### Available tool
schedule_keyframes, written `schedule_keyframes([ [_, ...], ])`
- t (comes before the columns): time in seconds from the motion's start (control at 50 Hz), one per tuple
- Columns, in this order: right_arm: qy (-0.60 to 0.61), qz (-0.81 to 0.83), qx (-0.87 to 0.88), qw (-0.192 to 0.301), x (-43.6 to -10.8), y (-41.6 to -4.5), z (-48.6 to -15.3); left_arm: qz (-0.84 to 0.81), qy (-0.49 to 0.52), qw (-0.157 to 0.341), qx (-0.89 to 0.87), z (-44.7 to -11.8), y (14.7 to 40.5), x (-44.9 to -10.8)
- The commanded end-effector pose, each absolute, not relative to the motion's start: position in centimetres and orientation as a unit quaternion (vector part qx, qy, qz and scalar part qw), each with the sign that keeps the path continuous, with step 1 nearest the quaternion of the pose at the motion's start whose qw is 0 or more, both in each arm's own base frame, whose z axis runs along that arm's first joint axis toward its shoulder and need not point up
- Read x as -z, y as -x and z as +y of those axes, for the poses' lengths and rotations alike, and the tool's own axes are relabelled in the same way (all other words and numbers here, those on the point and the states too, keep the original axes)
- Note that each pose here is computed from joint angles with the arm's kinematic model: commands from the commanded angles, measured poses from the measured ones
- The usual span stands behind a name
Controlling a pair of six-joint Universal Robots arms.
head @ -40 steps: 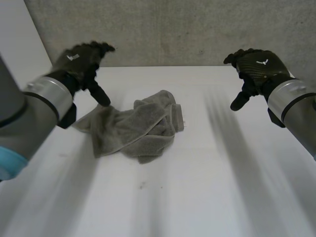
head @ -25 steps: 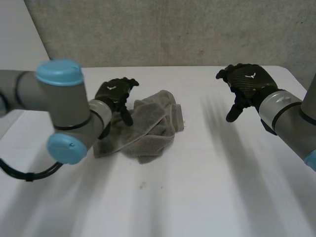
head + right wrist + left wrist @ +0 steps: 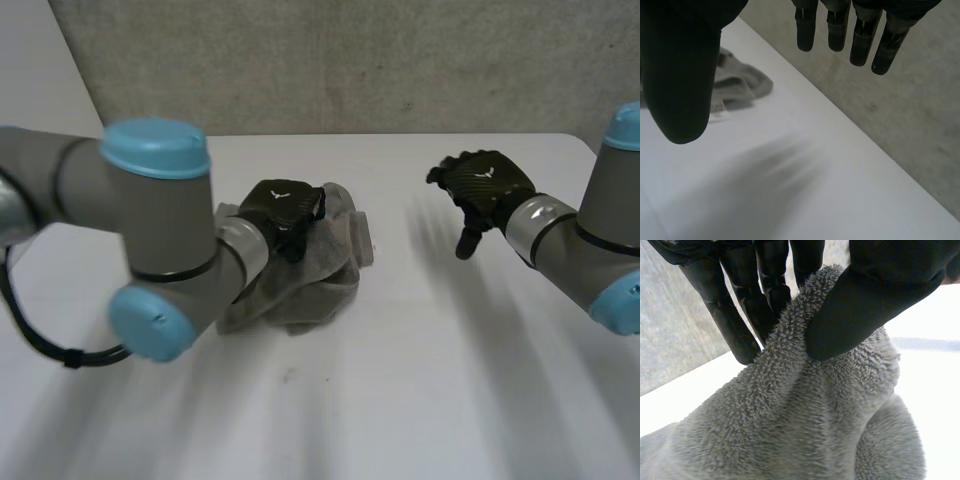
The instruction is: Fold the towel.
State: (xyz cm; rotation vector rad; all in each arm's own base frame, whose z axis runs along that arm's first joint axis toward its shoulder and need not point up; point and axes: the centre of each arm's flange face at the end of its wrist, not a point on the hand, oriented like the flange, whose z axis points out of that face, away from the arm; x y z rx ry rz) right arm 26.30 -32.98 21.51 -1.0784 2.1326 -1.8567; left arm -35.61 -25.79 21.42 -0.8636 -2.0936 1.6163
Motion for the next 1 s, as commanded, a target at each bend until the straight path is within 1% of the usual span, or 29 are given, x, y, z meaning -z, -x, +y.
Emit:
schedule_keyframes([
  [0.02, 0.388, 0.672, 0.611, 0.155, -20.8, -29.0, -33.8, -0.727, 0.31, 0.186, -0.584, -20.3, 32.5, -26.0],
  [0.04, 0.395, 0.669, 0.6, 0.19, -20.2, -29.9, -33.6, -0.72, 0.309, 0.189, -0.591, -19.2, 31.8, -26.8],
  [0.06, 0.407, 0.665, 0.584, 0.227, -19.3, -31.1, -32.8, -0.72, 0.309, 0.189, -0.591, -19.2, 31.8, -26.8],
  [0.08, 0.407, 0.665, 0.584, 0.227, -19.3, -31.2, -32.8, -0.714, 0.306, 0.191, -0.6, -18.4, 31.1, -27.7],
  [0.12, 0.444, 0.646, 0.551, 0.286, -17.5, -34.0, -30.4, -0.709, 0.306, 0.192, -0.605, -17.6, 30.6, -28.2],
  [0.18, 0.459, 0.635, 0.541, 0.304, -16.6, -35.3, -29.3, -0.702, 0.303, 0.196, -0.614, -16.4, 29.6, -29.2],
  [0.22, 0.474, 0.623, 0.534, 0.319, -14.8, -37.3, -27.8, -0.699, 0.303, 0.197, -0.617, -15.4, 29.0, -29.5],
  [0.28, 0.484, 0.614, 0.533, 0.323, -13.6, -38.8, -26.6, -0.694, 0.301, 0.198, -0.623, -14.5, 28.2, -30.0],
  [0.36, 0.487, 0.604, 0.543, 0.321, -13.5, -39.8, -26.1, -0.692, 0.296, 0.195, -0.629, -14.3, 27.6, -30.2],
  [0.4, 0.463, 0.594, 0.592, 0.287, -15.6, -40.0, -27.8, -0.695, 0.289, 0.182, -0.632, -15.0, 27.1, -30.1],
  [0.42, 0.463, 0.594, 0.592, 0.287, -15.6, -40.0, -27.8, -0.695, 0.289, 0.182, -0.632, -15.0, 27.1, -30.1],
  [0.46, 0.416, 0.579, 0.661, 0.234, -19.8, -39.4, -29.9, -0.695, 0.278, 0.155, -0.645, -16.9, 26.4, -30.0],
  [0.48, 0.416, 0.579, 0.661, 0.233, -19.9, -39.4, -30.0, -0.695, 0.278, 0.155, -0.645, -16.9, 26.4, -30.0],
  [0.5, 0.391, 0.573, 0.691, 0.206, -22.3, -38.3, -31.0, -0.688, 0.274, 0.142, -0.656, -17.9, 26.2, -30.2],
  [0.52, 0.39, 0.573, 0.691, 0.205, -22.3, -38.3, -31.0, -0.688, 0.274, 0.142, -0.656, -17.9, 26.2, -30.2],
  [0.56, 0.347, 0.561, 0.734, 0.16, -26.7, -36.0, -32.0, -0.667, 0.275, 0.122, -0.682, -19.9, 26.5, -30.2],
  [0.58, 0.347, 0.561, 0.734, 0.16, -26.7, -36.0, -32.0, -0.667, 0.275, 0.122, -0.682, -19.9, 26.5, -30.2],
  [0.62, 0.32, 0.549, 0.761, 0.128, -30.1, -33.7, -31.5, -0.636, 0.278, 0.109, -0.712, -21.6, 27.2, -30.6],
  [0.7, 0.326, 0.541, 0.768, 0.106, -32.1, -31.8, -29.9, -0.619, 0.282, 0.102, -0.726, -22.8, 28.0, -30.4],
  [0.72, 0.345, 0.546, 0.758, 0.097, -31.9, -31.4, -28.7, -0.619, 0.283, 0.101, -0.726, -23.5, 28.3, -29.8],
  [0.74, 0.345, 0.546, 0.758, 0.097, -31.8, -31.4, -28.7, -0.619, 0.283, 0.101, -0.726, -23.5, 28.3, -29.8],
  [0.78, 0.401, 0.579, 0.705, 0.081, -29.5, -30.5, -26.0, -0.632, 0.29, 0.102, -0.712, -24.4, 29.0, -28.2],
  [0.84, 0.43, 0.6, 0.671, 0.071, -28.1, -30.0, -24.7, -0.641, 0.295, 0.103, -0.701, -24.5, 29.4, -27.1],
  [0.88, 0.483, 0.637, 0.598, 0.056, -24.8, -29.0, -22.6, -0.661, 0.304, 0.102, -0.679, -25.0, 29.7, -24.8],
  [0.9, 0.484, 0.637, 0.598, 0.056, -24.8, -29.0, -22.6, -0.661, 0.304, 0.102, -0.679, -25.0, 29.7, -24.8],
  [0.94, 0.526, 0.661, 0.534, 0.043, -22.2, -28.3, -20.9, -0.681, 0.311, 0.099, -0.655, -25.6, 30.0, -22.4],
  [0.96, 0.526, 0.661, 0.533, 0.043, -22.2, -28.3, -20.9, -0.681, 0.311, 0.099, -0.655, -25.6, 30.0, -22.4],
  [0.98, 0.542, 0.666, 0.511, 0.039, -21.2, -28.2, -20.5, -0.692, 0.315, 0.097, -0.643, -25.8, 30.1, -21.3],
  [1.0, 0.551, 0.671, 0.494, 0.041, -20.4, -28.3, -20.4, -0.692, 0.315, 0.097, -0.643, -25.8, 30.1, -21.2],
])
